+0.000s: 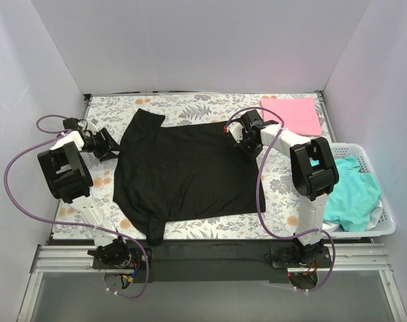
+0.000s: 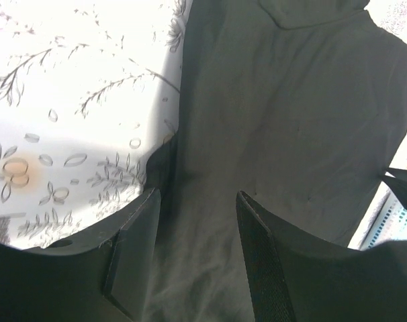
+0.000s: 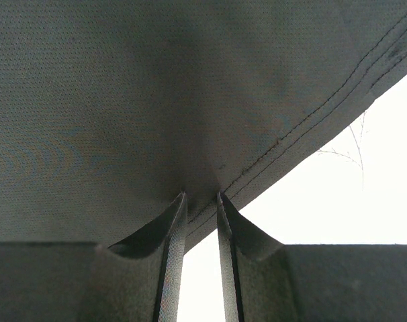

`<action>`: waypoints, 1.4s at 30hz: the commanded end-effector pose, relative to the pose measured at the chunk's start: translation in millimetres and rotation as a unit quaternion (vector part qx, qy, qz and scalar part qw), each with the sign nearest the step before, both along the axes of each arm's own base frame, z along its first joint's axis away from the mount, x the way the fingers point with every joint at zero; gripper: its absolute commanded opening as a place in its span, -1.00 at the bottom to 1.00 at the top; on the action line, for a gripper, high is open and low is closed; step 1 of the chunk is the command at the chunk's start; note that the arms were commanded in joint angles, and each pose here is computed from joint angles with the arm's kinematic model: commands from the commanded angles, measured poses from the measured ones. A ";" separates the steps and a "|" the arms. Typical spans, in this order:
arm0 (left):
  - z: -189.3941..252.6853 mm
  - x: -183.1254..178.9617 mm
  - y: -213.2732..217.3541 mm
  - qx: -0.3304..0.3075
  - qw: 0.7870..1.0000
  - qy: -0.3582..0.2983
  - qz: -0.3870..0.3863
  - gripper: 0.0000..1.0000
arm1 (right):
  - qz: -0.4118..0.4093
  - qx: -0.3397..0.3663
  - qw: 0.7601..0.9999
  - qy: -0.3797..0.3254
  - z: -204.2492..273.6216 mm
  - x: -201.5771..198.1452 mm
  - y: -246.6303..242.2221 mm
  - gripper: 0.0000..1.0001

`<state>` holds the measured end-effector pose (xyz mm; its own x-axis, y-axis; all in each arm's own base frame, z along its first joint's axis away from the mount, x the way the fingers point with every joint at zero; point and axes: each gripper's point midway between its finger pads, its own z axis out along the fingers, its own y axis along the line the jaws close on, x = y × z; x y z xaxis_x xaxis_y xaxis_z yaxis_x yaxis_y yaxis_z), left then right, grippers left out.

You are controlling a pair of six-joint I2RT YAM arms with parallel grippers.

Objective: Fold and stack the t-shirts
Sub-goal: Flatten the tshirt out

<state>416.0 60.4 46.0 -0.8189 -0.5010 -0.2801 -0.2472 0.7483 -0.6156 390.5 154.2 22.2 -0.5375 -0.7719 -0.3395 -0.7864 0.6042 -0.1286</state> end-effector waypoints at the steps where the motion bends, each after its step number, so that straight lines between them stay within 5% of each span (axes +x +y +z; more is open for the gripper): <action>1: 12.4 17.3 -4.8 -0.003 1.000 -0.028 -0.010 -0.05 | -0.003 -0.032 0.999 0.030 -9.6 -13.4 -15.9 -0.40; 15: -4.4 28.9 -8.7 -0.001 1.000 -0.013 0.004 -0.06 | -0.005 -0.040 0.999 0.028 -9.6 -10.2 -18.2 -0.40; 28: -9.4 7.0 59.3 0.126 0.987 0.024 0.093 -0.07 | -0.004 -0.049 0.998 0.030 -7.5 -20.8 -26.6 -0.40; 35: 7.2 -1.2 56.5 0.110 0.989 0.013 0.099 -0.07 | 0.000 -0.039 0.999 0.030 2.8 -23.8 -24.1 -0.41; 42: 57.4 15.7 32.5 0.065 0.994 -0.086 0.030 -0.03 | 0.009 0.027 1.000 -0.004 44.1 -1.3 4.1 -0.40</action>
<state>416.0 100.7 42.8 -0.7545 -0.5667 -0.3310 -0.3636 0.7808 -0.5080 376.1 142.0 25.8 -0.5461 -0.7898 -0.2794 -0.7979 0.5919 -0.1135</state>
